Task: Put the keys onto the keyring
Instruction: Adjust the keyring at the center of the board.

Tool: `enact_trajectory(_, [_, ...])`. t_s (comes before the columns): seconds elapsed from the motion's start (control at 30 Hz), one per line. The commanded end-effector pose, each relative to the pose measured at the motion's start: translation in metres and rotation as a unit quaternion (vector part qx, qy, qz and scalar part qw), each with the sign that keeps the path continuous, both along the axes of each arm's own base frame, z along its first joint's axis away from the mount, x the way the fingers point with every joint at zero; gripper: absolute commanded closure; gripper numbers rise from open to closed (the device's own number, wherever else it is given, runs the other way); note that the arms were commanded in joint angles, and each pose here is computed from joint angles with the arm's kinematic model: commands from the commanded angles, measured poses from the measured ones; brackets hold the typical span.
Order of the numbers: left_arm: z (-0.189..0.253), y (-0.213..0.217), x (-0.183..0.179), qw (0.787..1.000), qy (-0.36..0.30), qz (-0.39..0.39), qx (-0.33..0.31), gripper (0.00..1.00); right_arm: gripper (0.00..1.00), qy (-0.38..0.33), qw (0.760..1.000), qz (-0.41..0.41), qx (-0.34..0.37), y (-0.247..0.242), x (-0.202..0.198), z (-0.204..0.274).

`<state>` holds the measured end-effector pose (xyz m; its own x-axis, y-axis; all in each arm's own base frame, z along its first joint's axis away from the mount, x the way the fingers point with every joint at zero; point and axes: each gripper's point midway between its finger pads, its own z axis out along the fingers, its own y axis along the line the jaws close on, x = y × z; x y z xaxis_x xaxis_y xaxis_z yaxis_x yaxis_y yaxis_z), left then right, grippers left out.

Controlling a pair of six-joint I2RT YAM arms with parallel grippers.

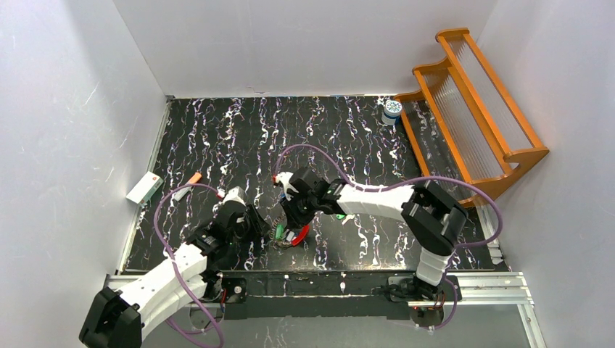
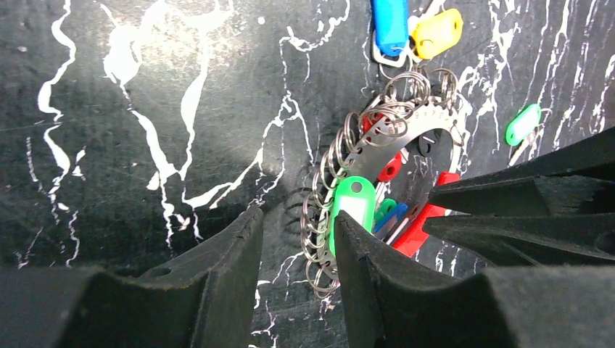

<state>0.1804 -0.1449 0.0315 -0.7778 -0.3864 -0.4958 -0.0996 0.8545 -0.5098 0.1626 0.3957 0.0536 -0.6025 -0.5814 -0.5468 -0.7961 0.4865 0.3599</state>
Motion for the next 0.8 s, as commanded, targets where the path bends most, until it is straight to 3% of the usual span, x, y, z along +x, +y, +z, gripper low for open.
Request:
enact_trajectory(0.0, [-0.003, -0.013, -0.005, 0.999, 0.001, -0.029, -0.028, 0.62, 0.71, -0.008, 1.000, -0.021, -0.006, -0.013, -0.001, 0.001])
enact_trajectory(0.4, [-0.013, -0.040, -0.011, 0.993, 0.026, -0.059, -0.095, 0.72, 0.75, 0.043, 0.995, -0.077, -0.042, -0.043, 0.013, -0.029])
enact_trajectory(0.53, [-0.016, -0.049, -0.011, 0.991, 0.035, -0.070, -0.112, 0.79, 0.75, 0.056, 0.993, -0.100, -0.037, -0.050, 0.035, -0.038])
enact_trajectory(0.77, [-0.016, -0.062, -0.009, 0.988, 0.038, -0.084, -0.125, 0.82, 0.76, 0.064, 0.991, -0.111, -0.035, -0.050, 0.073, -0.053])
